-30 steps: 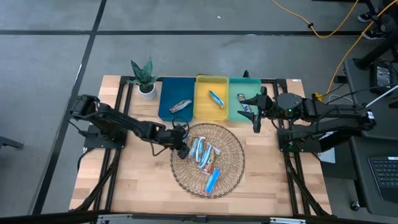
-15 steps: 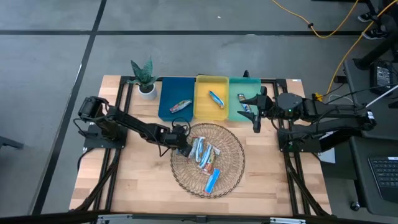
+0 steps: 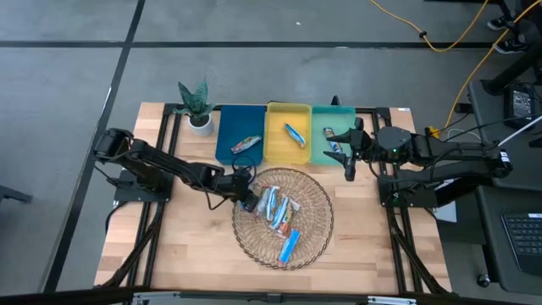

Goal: Pick and place Granola Bars by type
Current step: Put the blue granola bar into the light blue bin

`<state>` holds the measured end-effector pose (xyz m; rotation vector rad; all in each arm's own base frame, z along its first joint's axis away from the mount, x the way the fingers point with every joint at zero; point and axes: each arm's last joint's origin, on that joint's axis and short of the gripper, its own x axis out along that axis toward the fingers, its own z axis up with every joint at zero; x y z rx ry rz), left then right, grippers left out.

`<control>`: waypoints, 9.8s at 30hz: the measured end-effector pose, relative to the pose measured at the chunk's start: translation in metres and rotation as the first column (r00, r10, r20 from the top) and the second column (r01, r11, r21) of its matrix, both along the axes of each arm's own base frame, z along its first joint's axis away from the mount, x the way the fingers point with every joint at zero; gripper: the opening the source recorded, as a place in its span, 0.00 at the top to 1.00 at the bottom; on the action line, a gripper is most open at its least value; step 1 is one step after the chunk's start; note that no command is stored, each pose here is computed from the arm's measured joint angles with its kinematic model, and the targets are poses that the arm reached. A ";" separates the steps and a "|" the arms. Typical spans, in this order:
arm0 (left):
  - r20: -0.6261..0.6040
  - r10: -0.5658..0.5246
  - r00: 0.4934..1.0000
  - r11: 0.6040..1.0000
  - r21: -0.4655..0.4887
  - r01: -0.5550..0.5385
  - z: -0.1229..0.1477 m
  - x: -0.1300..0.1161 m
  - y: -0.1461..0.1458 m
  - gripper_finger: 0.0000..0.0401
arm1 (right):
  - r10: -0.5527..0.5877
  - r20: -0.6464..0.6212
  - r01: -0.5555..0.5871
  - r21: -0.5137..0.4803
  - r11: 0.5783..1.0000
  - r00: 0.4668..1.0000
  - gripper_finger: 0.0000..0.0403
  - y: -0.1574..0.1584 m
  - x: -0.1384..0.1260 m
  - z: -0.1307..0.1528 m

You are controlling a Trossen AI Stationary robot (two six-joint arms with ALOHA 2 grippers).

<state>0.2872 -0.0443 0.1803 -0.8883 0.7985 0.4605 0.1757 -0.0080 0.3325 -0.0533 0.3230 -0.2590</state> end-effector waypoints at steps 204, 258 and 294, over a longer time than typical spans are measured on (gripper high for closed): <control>-0.148 -0.316 0.937 0.641 0.694 0.326 0.205 0.056 0.030 0.52 | 0.138 0.421 -0.211 0.131 0.969 0.896 0.83 -0.017 0.039 0.027; -0.052 -0.286 0.957 0.692 0.680 0.243 0.209 0.060 0.029 0.53 | -0.541 -0.534 0.577 -0.118 0.808 0.649 0.83 -0.093 -0.014 0.006; -0.026 -0.261 0.965 0.717 0.664 0.212 0.208 0.058 0.016 0.54 | -0.248 -0.841 0.637 0.140 0.758 0.481 0.83 -0.241 0.025 -0.146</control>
